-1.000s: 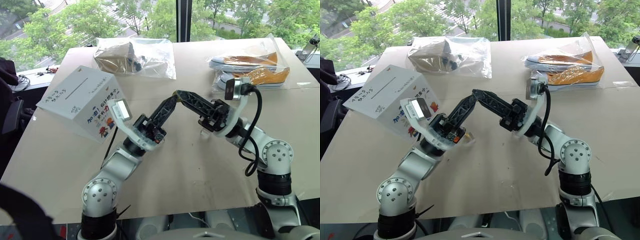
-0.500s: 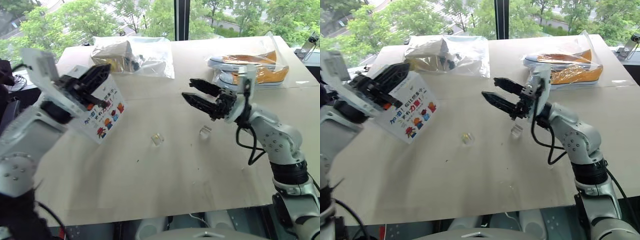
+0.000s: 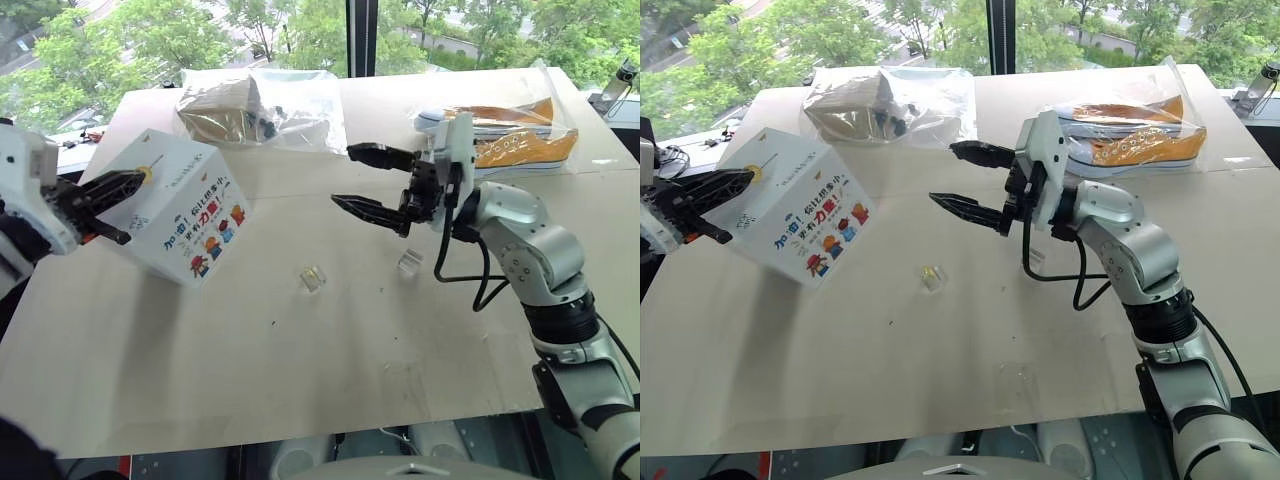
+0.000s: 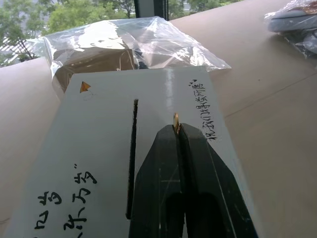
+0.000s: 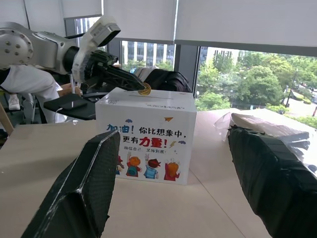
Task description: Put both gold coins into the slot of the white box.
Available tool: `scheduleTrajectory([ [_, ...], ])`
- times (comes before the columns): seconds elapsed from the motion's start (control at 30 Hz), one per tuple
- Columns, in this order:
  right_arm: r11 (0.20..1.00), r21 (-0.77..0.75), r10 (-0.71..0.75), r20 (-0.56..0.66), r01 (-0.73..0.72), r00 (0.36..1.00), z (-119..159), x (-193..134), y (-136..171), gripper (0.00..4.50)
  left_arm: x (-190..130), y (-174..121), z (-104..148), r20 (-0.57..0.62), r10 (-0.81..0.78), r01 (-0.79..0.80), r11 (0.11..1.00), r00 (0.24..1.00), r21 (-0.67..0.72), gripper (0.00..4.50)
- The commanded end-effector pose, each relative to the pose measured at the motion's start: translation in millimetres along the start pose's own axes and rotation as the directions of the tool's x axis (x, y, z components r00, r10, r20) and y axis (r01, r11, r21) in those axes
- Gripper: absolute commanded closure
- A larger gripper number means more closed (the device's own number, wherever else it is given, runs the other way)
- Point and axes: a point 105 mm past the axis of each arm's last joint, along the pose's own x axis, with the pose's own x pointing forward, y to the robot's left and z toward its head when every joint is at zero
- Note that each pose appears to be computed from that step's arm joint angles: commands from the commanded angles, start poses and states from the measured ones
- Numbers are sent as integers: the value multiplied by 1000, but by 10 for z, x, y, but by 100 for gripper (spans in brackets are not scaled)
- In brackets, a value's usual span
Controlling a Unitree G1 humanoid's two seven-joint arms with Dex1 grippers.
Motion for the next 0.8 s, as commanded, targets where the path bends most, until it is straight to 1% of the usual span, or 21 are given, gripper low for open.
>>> scheduleTrajectory([
  [0.03, 999, -42, 2, 30, 0, 1000, 102, -3, 39, 78, 28, 130, 18, -27, 16, -13, 996, 1000, 84, 450],
  [0.27, 999, -43, -13, 34, 15, 999, 104, -31, 46, 78, 18, 390, -124, -82, 65, -57, 994, 994, 94, 450],
  [0.33, 999, -43, -16, 36, 17, 999, 108, -34, 50, 78, -1, 445, -206, -125, 71, -58, 993, 990, 100, 450],
  [0.47, 999, -43, -22, 36, 23, 999, 104, -38, 51, 78, 7, 467, -240, -138, 67, -58, 996, 988, 70, 450],
  [0.63, 999, -42, -28, 39, 30, 999, 99, -36, 59, 78, 63, 379, -296, -156, 24, -24, 1000, 987, 2, 450],
  [0.73, 999, -40, -35, 38, 36, 999, 89, -47, 57, 72, 105, 296, -257, -123, -7, 2, 999, 992, -38, 366],
  [0.8, 998, -41, -39, 35, 40, 999, 77, -55, 51, 72, 127, 261, -221, -104, -12, 8, 999, 994, -42, 274],
])
